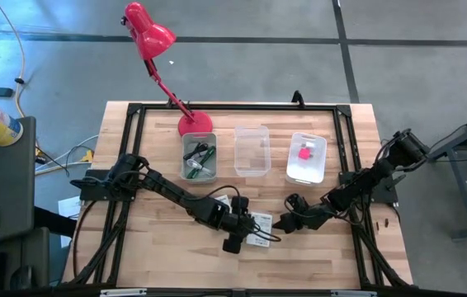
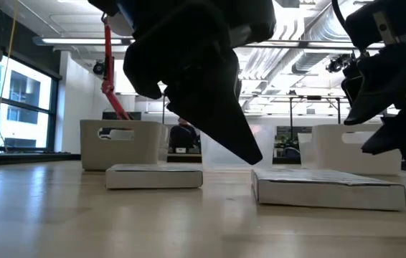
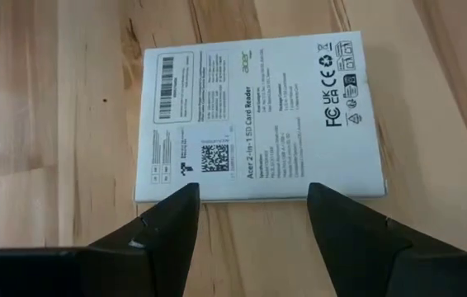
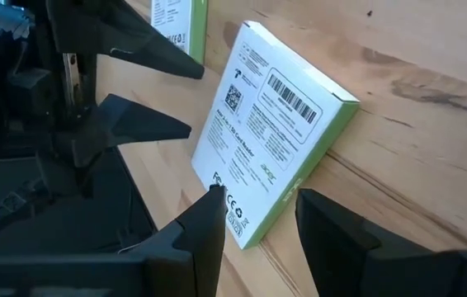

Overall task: Pick and place items into bin
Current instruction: Put the right card reader box into the transparent bin

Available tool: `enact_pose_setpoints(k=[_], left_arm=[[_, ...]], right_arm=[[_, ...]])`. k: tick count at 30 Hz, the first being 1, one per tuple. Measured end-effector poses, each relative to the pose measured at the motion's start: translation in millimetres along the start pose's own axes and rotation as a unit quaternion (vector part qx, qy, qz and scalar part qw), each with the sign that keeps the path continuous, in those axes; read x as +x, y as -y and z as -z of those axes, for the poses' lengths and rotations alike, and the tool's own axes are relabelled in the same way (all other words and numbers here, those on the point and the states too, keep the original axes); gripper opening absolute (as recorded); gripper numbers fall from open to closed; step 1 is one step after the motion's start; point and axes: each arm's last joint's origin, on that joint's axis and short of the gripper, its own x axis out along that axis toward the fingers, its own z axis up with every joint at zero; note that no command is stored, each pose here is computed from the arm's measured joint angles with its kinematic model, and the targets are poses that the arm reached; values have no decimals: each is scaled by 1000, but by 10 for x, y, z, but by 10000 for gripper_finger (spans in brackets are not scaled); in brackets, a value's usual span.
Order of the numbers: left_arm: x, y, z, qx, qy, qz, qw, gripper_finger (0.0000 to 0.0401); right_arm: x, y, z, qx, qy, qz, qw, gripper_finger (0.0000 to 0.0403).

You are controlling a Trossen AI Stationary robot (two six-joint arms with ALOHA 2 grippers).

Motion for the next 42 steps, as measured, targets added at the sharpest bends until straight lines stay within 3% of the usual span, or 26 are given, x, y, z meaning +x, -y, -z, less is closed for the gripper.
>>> enact_pose_setpoints(k=[10, 26, 42], left_arm=[[133, 33, 28, 0, 6, 10, 1000, 216], [116, 28, 72, 14, -21, 12, 1000, 216], [67, 14, 34, 19, -5, 5, 1000, 216]], right_arm=[[0, -13, -3, -2, 6, -7, 1000, 139], [-1, -32, 4, 4, -2, -16, 1000, 139], [-1, -24, 3, 0, -2, -13, 1000, 139]])
